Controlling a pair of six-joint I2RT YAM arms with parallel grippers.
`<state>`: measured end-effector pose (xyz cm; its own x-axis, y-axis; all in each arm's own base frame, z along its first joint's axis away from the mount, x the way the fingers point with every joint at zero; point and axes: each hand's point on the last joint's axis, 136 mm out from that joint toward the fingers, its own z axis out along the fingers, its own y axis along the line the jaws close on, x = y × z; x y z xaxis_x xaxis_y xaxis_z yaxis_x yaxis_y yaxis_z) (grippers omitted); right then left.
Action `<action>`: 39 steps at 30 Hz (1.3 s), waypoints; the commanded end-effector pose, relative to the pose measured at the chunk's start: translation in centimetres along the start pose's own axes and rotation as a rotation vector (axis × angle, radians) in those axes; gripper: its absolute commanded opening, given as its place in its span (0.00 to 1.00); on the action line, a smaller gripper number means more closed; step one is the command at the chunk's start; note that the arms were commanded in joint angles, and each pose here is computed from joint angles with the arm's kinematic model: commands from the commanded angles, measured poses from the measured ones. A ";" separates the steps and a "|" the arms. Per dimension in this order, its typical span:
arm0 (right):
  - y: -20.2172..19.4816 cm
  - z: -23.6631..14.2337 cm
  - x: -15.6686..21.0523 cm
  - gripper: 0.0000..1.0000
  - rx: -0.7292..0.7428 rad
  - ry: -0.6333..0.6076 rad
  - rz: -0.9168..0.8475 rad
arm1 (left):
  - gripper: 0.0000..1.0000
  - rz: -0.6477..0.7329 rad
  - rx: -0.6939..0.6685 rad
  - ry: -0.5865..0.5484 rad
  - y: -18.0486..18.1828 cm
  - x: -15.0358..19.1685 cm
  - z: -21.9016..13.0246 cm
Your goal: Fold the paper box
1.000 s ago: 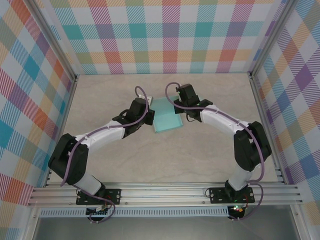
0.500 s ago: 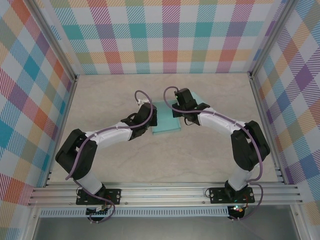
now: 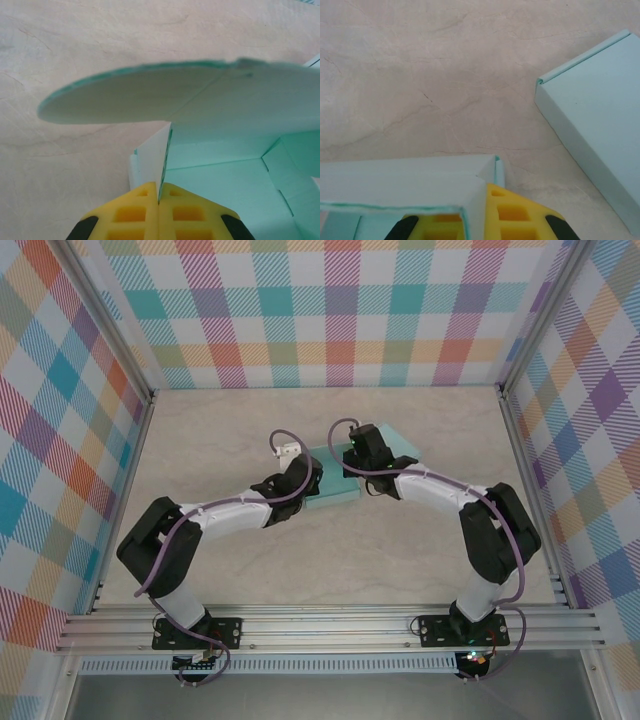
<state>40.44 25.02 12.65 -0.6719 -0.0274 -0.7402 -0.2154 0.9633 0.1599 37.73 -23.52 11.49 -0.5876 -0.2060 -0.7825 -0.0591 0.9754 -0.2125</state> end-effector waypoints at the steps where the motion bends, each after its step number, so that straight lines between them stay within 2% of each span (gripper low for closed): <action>1: 1.5 -0.3 2.6 0.08 -0.069 0.062 0.036 | 0.00 -0.008 0.022 0.037 -0.6 2.2 0.2; 14: 0.3 -1.3 7.6 0.10 -0.072 0.066 -0.003 | 0.00 0.002 -0.024 0.042 1.9 5.4 0.2; 22: -0.6 -1.1 9.2 0.10 -0.023 0.053 -0.034 | 0.00 0.002 -0.015 0.025 3.0 6.1 -0.5; 24: -0.9 -1.0 9.5 0.10 -0.012 0.058 -0.034 | 0.10 0.000 -0.013 0.020 3.2 5.9 -0.9; 27: -0.8 -0.9 9.5 0.10 -0.008 0.058 -0.034 | 0.35 -0.005 0.000 0.022 3.5 5.8 -1.7; 30: -0.9 -0.8 9.4 0.10 -0.001 0.060 -0.033 | 0.53 -0.011 0.004 0.033 3.8 5.8 -2.7; 35: -0.8 -0.7 9.4 0.11 0.001 0.064 -0.038 | 0.68 -0.027 0.020 0.057 4.4 6.3 -4.4; 39: -0.5 -0.8 9.2 0.15 0.000 0.066 -0.048 | 0.71 -0.034 0.052 0.086 4.8 7.0 -5.9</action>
<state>33.82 23.90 6.44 -0.6999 -0.0840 -0.7092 -0.2539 0.9575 0.1371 30.40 -20.23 9.07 -0.6154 -0.2397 -0.7509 -0.0463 0.9620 -0.2692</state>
